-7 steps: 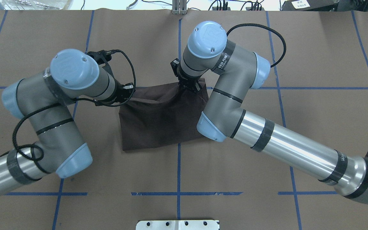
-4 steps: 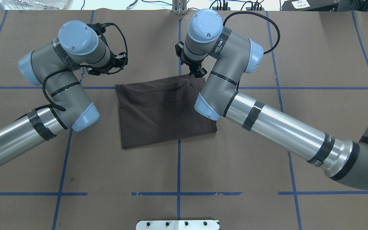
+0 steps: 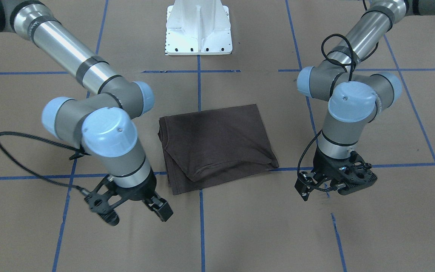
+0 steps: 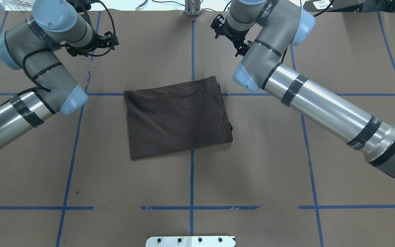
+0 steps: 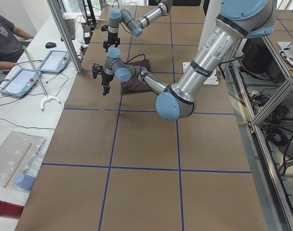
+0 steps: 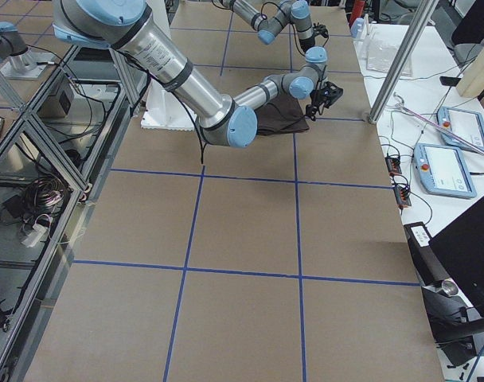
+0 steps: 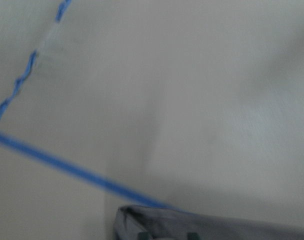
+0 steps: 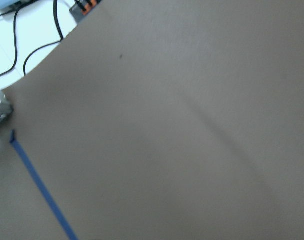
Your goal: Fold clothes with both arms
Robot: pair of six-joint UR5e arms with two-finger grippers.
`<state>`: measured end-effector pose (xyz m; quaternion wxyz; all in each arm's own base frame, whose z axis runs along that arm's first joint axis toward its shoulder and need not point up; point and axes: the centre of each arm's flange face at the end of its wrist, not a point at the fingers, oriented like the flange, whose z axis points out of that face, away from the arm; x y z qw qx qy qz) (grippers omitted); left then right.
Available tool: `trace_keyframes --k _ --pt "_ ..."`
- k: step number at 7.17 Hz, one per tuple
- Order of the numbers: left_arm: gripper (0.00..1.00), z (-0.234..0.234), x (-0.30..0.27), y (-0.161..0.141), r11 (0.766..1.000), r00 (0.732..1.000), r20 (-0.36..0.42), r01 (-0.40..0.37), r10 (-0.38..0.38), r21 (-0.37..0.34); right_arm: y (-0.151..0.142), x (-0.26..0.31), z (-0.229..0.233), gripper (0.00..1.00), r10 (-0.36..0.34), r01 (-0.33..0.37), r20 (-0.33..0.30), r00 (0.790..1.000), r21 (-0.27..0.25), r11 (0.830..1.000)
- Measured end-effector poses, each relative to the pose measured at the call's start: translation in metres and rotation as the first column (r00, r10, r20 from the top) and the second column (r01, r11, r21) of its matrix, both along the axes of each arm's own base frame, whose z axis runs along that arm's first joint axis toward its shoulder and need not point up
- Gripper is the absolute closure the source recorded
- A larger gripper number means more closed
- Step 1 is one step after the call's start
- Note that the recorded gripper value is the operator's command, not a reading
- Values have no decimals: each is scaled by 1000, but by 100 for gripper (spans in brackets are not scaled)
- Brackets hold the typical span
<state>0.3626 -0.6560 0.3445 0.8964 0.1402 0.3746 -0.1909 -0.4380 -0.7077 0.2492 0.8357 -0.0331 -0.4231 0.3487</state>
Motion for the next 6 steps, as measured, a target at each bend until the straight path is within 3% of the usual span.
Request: trace_keyframes --k 1,2,3,4,6 --pt "0 16 -42 2 998 999 11 -53 53 31 -13 64 32 0 -66 68 -33 997 50 996" --pt "0 36 -95 7 991 993 37 -111 108 77 -15 133 70 0 -145 156 -103 984 112 981" --pt "0 64 -157 12 976 982 88 -176 166 126 -10 203 110 0 -236 264 -173 956 162 951" --pt "0 97 -224 18 952 961 156 -252 226 173 7 279 162 0 -347 391 -220 912 212 895" --pt "0 177 -367 46 869 874 349 -433 339 239 80 412 286 0 -506 568 -261 822 315 760"
